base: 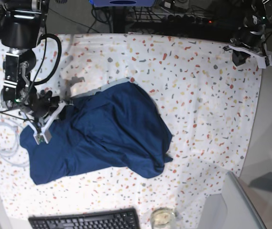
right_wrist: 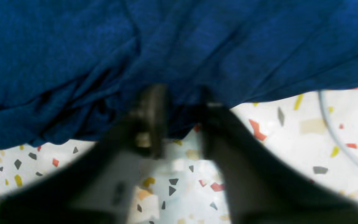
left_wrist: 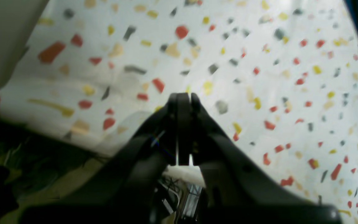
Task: Layout the t-shirt on the table in an organized manner, then fold the t-shirt properly
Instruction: 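Grasp the shirt's bunched edge with the right gripper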
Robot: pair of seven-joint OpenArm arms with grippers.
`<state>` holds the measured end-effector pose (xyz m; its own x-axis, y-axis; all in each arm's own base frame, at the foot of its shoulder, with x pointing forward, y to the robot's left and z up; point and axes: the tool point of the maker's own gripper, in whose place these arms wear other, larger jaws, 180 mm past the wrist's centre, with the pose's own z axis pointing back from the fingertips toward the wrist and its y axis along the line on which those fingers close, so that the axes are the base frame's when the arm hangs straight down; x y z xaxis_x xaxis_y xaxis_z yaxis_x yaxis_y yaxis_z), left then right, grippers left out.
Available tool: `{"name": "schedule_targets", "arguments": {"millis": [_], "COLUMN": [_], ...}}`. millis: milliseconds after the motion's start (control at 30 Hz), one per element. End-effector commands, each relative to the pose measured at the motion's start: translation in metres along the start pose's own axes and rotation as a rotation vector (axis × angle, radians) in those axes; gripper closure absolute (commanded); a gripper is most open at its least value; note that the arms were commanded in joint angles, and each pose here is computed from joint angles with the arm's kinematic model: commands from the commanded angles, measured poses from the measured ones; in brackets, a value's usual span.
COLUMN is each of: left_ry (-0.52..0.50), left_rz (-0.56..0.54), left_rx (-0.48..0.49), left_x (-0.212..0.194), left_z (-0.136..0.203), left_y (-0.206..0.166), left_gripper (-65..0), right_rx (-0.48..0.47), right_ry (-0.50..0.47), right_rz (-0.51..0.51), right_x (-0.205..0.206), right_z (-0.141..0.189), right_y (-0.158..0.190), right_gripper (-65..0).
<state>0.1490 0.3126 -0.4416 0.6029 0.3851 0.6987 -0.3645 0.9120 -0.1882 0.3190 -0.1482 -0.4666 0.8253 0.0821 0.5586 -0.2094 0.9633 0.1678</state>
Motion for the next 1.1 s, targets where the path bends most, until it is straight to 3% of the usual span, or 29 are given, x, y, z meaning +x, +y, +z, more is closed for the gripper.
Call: {"name": "schedule_targets", "arguments": {"millis": [0,100,400,667,800,900,1000,1067], "left_ry": [-0.036,-0.037,-0.042,-0.046,-0.05,-0.062,-0.054,-0.054], "left_rz": [-0.009,-0.009,-0.012,-0.011,0.013,0.017,0.02,0.021], "left_rx": [-0.008,-0.009,-0.017,-0.021,-0.025,-0.034,-0.03,-0.03], "left_x": [0.012,0.012,0.014,0.016,0.011,0.013,0.009,0.009], "left_z": [0.002,0.002,0.001,0.0,0.002,0.005,0.007,0.007], "left_y": [0.0,0.0,-0.003,-0.005,-0.012,-0.018,-0.017,-0.017], "left_gripper": [0.0,0.0,0.0,0.0,0.0,0.0,0.0,0.0], "right_rx": [-0.008,-0.014,-0.132,-0.18,-0.167,-0.157,-0.132,-0.125], "right_ry": [-0.044,-0.028,-0.149,-0.341,-0.261,-0.118,-0.024,-0.026], "right_rz": [0.006,0.015,0.18,0.225,0.19,0.166,0.092,0.036], "right_x": [0.015,0.008,0.055,0.196,0.214,0.168,0.106,0.074], "right_z": [0.004,0.009,0.087,0.114,0.1,0.083,0.061,0.05], "right_y": [-0.004,-0.004,0.002,-0.008,-0.021,-0.021,-0.015,-0.012], "right_gripper": [0.0,-1.2,-0.3,-0.3,-2.0,-15.5,-39.5,-52.5]}}
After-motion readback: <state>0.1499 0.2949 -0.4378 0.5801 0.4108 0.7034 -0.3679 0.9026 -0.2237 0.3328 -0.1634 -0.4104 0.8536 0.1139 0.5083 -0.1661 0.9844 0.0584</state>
